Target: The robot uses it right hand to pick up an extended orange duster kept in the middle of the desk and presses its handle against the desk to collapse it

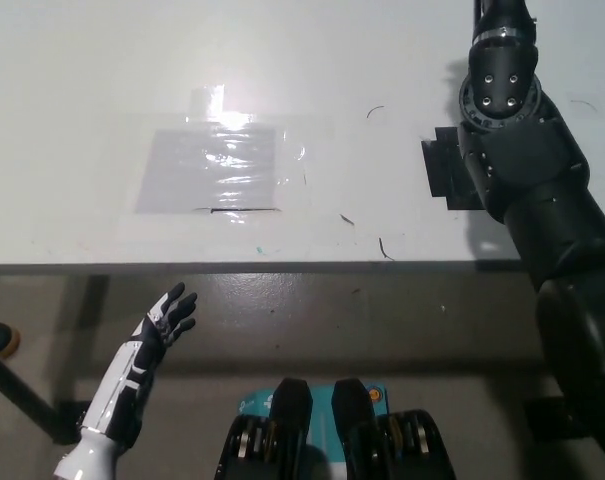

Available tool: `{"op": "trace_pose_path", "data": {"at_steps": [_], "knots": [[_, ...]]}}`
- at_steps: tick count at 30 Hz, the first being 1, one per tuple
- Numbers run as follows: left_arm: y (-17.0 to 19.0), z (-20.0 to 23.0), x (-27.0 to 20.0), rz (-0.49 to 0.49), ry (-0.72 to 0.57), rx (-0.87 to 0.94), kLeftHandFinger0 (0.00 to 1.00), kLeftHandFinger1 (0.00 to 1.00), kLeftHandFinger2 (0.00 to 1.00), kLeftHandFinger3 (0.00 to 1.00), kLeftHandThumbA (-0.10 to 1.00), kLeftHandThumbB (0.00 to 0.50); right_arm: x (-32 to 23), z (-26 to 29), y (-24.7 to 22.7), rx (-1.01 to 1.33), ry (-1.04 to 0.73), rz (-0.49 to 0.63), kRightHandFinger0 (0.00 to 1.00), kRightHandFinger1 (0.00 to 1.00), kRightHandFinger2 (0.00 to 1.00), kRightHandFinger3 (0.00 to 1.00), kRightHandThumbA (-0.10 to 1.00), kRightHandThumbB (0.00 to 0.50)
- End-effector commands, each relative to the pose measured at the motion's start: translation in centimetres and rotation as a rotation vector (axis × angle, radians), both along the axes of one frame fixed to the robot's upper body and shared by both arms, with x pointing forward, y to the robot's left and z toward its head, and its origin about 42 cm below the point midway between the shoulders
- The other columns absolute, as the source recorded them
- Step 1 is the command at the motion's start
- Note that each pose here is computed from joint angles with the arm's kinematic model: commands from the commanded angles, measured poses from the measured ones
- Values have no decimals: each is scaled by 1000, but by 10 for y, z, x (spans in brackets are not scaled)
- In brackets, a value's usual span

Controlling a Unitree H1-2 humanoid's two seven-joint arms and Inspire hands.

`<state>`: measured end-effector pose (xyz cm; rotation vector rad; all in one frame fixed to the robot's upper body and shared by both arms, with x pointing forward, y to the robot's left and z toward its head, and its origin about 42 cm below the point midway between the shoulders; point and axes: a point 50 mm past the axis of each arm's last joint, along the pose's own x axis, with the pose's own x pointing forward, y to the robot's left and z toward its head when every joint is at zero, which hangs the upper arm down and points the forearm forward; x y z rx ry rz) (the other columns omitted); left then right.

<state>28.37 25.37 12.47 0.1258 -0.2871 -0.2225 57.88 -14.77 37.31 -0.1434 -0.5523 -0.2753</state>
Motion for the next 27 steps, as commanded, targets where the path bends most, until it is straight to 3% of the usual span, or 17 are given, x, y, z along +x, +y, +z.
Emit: {"op": "trace_pose_path", "data": {"at_steps": [1, 2, 5, 7, 10, 12, 20, 24, 27], "knots": [[2, 5, -3, 2, -43, -11, 1000, 1000, 1000, 1000, 1000, 142, -3, 19, 1, 101, -96, -20, 0, 69, 399, 476, -100, 81], [1, 6, -2, 2, -45, -11, 1000, 1000, 1000, 1000, 1000, 139, -4, 17, 1, 96, -101, -34, 0, 80, 402, 466, -100, 103], [1, 6, -2, 2, -45, -11, 1000, 1000, 1000, 1000, 1000, 140, -4, 17, 1, 96, -102, -36, 0, 80, 400, 453, -100, 103], [0, 6, -2, -4, -44, -8, 1000, 1000, 1000, 1000, 1000, 149, -5, 13, -1, 98, -106, -58, 0, 55, 357, 300, -100, 111], [0, 6, -2, -5, -42, -6, 1000, 1000, 1000, 1000, 1000, 151, -6, 12, -1, 98, -106, -61, 0, 52, 354, 291, -100, 109], [0, 5, -1, -3, -47, -11, 1000, 1000, 1000, 1000, 1000, 143, -7, 8, -2, 75, -110, -82, 0, 6, 322, 288, -100, 75], [0, 4, -2, -8, -47, -12, 1000, 1000, 1000, 1000, 1000, 133, -7, -10, -3, 101, -64, -75, 0, 0, 300, 254, -100, 80], [-1, 5, -2, -9, -51, -2, 1000, 1000, 1000, 1000, 1000, 140, -7, -44, -15, 117, 39, -85, 0, 0, 226, 240, -100, 83], [-1, 5, -2, -6, -47, 3, 1000, 1000, 1000, 1000, 1000, 148, -8, -64, -22, 89, 93, -85, 0, 16, 301, 236, -100, 70]]}}
